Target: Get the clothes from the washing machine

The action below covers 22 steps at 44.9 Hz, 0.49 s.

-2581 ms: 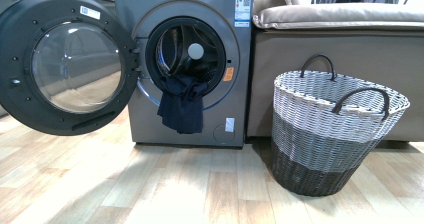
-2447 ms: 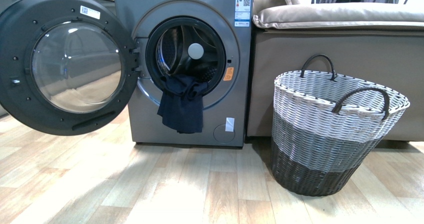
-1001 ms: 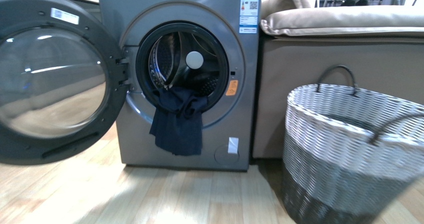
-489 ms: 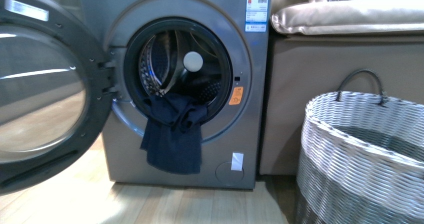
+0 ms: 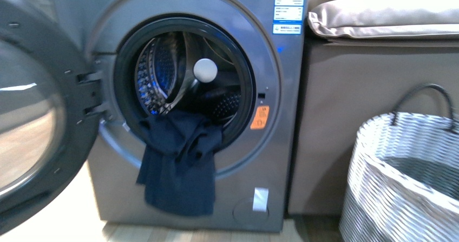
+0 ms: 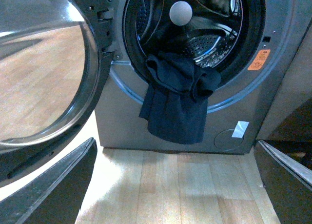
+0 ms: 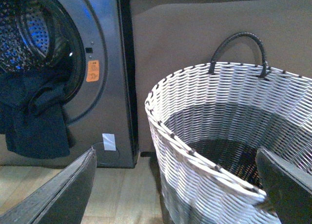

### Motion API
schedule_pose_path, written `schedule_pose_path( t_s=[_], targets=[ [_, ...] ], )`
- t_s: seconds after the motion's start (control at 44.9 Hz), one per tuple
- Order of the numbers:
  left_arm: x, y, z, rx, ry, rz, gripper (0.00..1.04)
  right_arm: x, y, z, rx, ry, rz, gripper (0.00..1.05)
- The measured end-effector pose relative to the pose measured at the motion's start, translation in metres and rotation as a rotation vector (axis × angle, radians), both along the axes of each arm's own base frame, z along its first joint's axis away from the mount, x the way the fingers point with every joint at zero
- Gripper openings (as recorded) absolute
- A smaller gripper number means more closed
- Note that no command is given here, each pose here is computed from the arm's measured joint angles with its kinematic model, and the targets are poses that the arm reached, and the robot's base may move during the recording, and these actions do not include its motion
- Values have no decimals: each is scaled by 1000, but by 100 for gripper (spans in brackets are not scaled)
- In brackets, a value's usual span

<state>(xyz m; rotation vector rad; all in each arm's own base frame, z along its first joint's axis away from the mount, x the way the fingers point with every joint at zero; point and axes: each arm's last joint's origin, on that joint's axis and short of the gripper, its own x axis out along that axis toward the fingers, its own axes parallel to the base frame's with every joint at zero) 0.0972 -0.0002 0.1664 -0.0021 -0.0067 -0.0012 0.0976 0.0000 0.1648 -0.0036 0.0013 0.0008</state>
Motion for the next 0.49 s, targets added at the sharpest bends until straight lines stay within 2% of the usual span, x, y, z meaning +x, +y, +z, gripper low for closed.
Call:
schedule_pose_path(
  t_s=[0.489],
  targets=[
    [0,0,0,0,1,0,98,0,0,0,0,0,0,97]
  ],
)
